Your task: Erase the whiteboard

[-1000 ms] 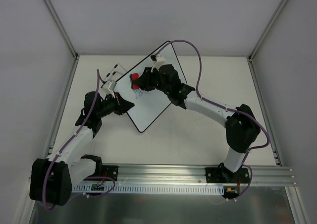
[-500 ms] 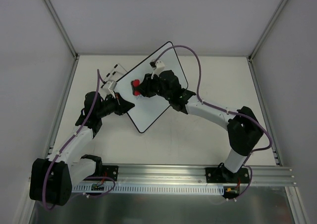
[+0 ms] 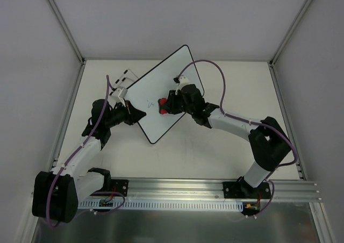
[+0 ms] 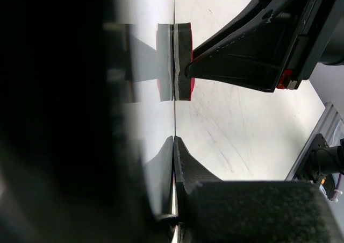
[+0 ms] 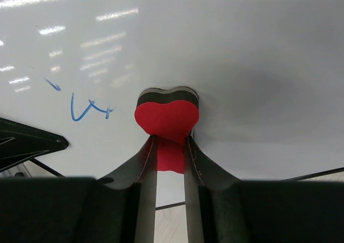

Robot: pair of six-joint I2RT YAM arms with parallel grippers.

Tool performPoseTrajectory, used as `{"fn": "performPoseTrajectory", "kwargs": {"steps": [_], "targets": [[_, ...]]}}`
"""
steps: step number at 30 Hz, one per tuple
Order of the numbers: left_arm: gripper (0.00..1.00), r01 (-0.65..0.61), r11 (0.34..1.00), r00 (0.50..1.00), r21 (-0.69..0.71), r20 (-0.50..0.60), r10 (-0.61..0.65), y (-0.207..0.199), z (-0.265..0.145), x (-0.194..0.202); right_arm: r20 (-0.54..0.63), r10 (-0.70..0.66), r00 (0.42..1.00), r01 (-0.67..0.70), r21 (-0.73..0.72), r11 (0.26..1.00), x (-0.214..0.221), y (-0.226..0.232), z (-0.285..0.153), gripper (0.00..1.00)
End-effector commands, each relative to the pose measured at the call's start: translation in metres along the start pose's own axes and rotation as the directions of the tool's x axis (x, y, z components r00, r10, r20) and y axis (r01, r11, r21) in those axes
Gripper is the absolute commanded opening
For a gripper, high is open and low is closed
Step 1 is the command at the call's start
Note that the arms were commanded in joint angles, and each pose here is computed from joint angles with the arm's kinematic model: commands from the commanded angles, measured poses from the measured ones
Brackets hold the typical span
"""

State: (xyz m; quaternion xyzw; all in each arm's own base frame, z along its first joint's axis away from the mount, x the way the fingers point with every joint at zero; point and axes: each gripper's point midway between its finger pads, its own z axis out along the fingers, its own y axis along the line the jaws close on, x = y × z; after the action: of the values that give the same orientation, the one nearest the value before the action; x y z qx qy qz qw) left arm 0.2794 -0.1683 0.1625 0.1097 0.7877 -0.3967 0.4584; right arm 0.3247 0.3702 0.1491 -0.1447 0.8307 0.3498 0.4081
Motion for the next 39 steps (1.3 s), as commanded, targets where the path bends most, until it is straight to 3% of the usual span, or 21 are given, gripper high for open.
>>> {"fn": "performPoseTrajectory", "kwargs": {"steps": [1,11,21,28,39], "targets": [[0.0,-0.018,0.984,0.993,0.175,-0.115,0.038,-0.035,-0.002,0.023,0.016,-0.039,0.999,0.039,-0.001,0.999,-0.014,0.01,0.007,0.01],[0.0,-0.015,0.984,0.992,0.176,-0.118,0.036,-0.036,-0.002,0.024,0.114,-0.106,0.988,0.121,-0.138,0.983,-0.064,0.088,0.023,0.01],[0.0,-0.017,0.985,0.992,0.169,-0.119,0.038,-0.034,0.0,0.023,0.149,-0.122,0.981,0.151,-0.204,0.967,-0.08,0.123,0.029,0.0],[0.0,-0.021,0.985,0.992,0.17,-0.12,0.041,-0.034,0.0,0.023,0.05,-0.121,0.991,0.127,-0.159,0.979,-0.034,0.094,0.029,0.0],[0.0,-0.016,0.984,0.991,0.176,-0.127,0.039,-0.034,0.001,0.025,-0.095,-0.015,0.995,0.012,-0.032,0.999,0.045,0.004,0.012,0.0]]}}
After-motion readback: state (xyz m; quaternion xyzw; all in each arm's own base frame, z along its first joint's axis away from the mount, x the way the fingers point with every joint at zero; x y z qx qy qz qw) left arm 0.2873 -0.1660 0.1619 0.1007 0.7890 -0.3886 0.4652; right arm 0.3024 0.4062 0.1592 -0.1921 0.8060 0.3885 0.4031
